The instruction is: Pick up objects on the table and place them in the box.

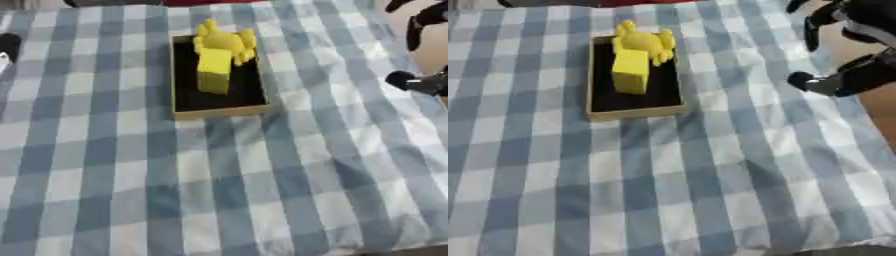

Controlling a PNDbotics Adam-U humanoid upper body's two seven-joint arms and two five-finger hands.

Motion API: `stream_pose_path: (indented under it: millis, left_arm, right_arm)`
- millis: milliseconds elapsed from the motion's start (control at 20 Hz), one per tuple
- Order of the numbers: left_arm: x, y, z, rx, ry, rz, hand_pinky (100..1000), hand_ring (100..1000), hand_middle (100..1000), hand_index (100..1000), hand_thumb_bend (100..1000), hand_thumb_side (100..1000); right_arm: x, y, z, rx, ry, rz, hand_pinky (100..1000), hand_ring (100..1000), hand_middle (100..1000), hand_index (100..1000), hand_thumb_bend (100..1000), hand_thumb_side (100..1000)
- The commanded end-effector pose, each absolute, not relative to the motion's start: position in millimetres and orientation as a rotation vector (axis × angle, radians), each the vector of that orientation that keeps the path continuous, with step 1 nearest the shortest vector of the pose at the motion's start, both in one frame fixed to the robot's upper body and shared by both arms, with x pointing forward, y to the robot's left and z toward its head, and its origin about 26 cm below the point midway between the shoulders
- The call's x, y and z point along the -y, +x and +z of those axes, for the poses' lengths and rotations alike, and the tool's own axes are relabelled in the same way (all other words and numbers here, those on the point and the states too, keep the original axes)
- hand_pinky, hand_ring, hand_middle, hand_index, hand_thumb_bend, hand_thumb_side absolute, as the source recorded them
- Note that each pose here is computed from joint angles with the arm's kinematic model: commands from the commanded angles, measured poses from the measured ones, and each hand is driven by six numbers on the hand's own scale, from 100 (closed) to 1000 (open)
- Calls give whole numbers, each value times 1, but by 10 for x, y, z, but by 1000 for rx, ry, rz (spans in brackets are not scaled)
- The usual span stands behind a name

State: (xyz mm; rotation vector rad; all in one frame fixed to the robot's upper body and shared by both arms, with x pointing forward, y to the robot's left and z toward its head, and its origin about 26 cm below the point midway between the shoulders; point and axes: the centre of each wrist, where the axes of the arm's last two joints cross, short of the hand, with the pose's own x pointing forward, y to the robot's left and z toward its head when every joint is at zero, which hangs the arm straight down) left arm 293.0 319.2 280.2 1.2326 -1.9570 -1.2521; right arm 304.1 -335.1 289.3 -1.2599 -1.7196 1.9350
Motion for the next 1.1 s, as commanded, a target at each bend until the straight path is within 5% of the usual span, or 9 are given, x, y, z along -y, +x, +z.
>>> stream_pose_path:
  millis: [50, 350, 600, 1100]
  left_arm:
    - [-3190, 2896, 2902, 1977, 1268, -1255, 870, 876, 744, 792, 238, 293]
    - [-3189, 2897, 2897, 1976, 1269, -1248, 868, 874, 741, 785, 232, 293]
    - [-3192, 2895, 2900, 1983, 1273, -1239, 866, 873, 739, 785, 232, 291]
    - [-3199, 2894, 2889, 1990, 1273, -1226, 865, 871, 736, 782, 222, 296]
  right_arm:
    - [3374, 3009, 3003, 1707, -1280, 1958, 929, 871, 739, 396, 387, 410]
    - [3373, 2994, 3019, 1737, -1258, 1938, 921, 867, 733, 400, 356, 405]
    - [3375, 2982, 3025, 1774, -1259, 1900, 904, 861, 731, 512, 319, 288]
    - [3385, 2953, 3027, 1896, -1219, 1799, 848, 841, 719, 522, 246, 246]
